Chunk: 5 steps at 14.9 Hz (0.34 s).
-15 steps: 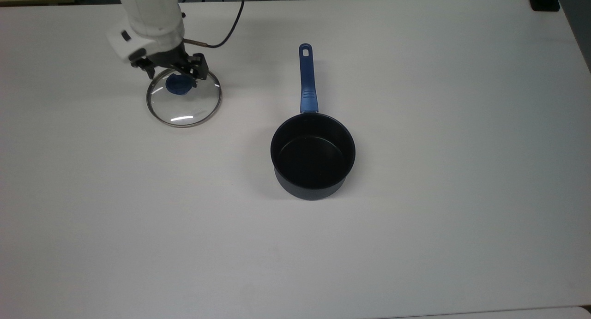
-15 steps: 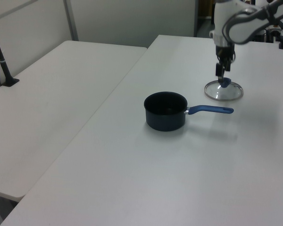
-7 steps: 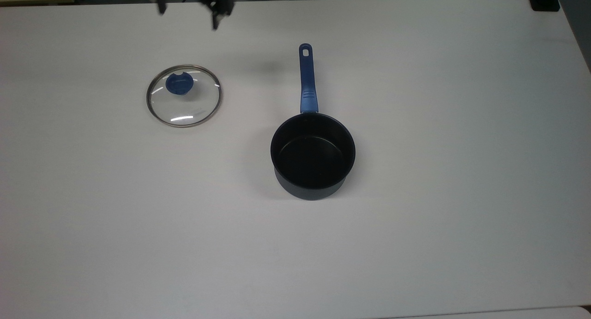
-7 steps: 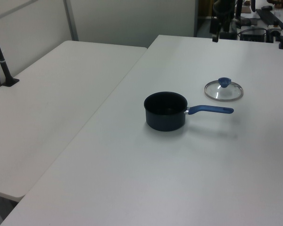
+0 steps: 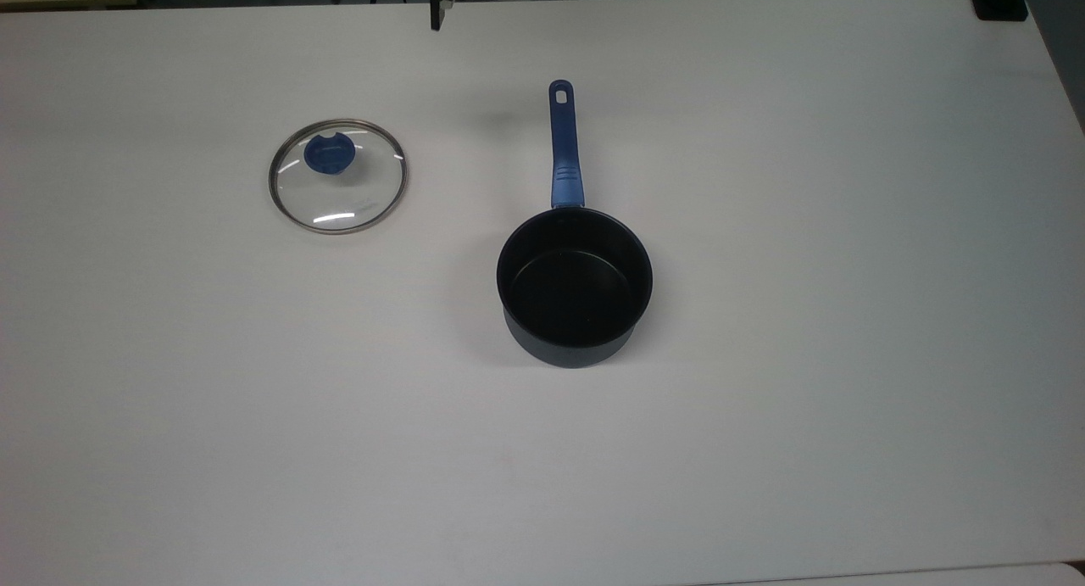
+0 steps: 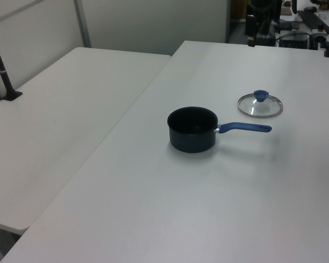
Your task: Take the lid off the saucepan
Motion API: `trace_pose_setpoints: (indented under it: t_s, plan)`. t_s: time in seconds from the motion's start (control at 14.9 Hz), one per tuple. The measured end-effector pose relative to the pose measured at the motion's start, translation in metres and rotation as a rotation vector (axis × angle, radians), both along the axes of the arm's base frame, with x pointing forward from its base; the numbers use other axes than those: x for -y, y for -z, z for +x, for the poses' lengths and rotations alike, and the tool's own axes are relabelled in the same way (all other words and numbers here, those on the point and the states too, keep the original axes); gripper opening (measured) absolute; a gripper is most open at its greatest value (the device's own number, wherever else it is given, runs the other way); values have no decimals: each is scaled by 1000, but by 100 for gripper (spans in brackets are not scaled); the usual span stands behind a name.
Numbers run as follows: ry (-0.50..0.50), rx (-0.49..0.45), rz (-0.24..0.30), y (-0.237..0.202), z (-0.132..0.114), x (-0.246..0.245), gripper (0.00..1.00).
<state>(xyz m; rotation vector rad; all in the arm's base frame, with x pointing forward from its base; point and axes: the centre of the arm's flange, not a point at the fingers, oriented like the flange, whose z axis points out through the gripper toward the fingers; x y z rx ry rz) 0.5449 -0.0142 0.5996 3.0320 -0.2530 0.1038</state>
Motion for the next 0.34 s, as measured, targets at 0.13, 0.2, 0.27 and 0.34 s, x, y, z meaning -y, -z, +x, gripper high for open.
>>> trace_pose_setpoints:
  t_s: [0.13, 0.2, 0.27, 0.34]
  plan:
    - [-78, 18, -4, 2, 6, 13, 100]
    - [-89, 17, 0, 2, 6, 16, 100]
    - [-94, 20, 8, 1, 6, 18, 100]
    - [-94, 23, 13, 0, 6, 18, 100]
